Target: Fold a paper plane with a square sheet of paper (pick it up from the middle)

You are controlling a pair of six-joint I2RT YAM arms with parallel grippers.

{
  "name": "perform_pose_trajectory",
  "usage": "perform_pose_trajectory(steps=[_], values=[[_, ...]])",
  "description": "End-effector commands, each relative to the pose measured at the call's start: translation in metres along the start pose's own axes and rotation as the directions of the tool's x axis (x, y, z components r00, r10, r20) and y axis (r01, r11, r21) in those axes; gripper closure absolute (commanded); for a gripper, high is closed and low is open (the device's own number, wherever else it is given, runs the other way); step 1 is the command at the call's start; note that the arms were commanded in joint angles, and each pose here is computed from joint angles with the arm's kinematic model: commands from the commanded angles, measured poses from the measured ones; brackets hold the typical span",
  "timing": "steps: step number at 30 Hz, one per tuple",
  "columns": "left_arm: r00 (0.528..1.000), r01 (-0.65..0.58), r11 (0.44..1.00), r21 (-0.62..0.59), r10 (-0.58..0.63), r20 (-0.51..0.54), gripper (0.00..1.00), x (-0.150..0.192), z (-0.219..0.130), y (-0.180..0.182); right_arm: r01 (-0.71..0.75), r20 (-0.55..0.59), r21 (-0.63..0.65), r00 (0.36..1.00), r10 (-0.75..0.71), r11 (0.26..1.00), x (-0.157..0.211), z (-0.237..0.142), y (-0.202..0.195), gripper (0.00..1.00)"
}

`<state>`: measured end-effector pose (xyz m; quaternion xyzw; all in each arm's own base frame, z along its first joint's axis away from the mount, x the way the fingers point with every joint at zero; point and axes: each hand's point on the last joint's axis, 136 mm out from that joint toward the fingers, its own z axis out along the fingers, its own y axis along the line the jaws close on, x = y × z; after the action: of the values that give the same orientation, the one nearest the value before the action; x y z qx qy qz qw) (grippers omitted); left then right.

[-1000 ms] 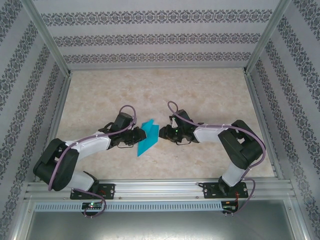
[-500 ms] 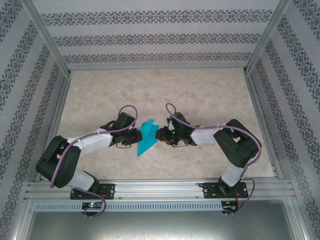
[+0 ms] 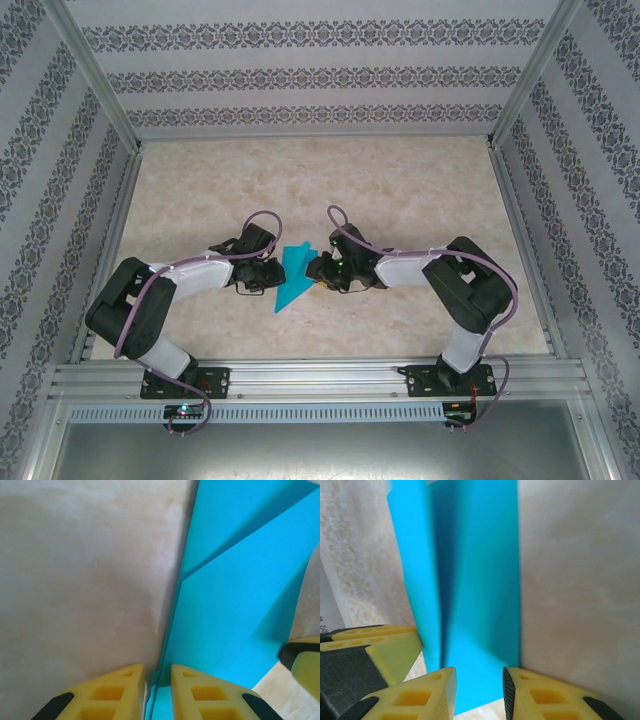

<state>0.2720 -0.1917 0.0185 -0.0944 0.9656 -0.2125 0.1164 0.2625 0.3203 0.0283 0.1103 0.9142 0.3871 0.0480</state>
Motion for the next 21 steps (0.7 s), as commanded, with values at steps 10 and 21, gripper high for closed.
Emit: perform_pose_trajectory(steps=[10, 21], values=[[0.999, -0.022, 0.999, 0.04, 0.023, -0.03, 0.75, 0.005, 0.003, -0.01, -0.042, 0.085, 0.134, 0.996, 0.031, 0.99, -0.007, -0.019, -0.016, 0.63], [0.999, -0.017, 0.998, 0.062, 0.019, -0.044, 0.74, 0.006, 0.006, -0.014, -0.078, 0.058, 0.093, 0.996, 0.073, 0.993, -0.004, -0.004, -0.019, 0.62]])
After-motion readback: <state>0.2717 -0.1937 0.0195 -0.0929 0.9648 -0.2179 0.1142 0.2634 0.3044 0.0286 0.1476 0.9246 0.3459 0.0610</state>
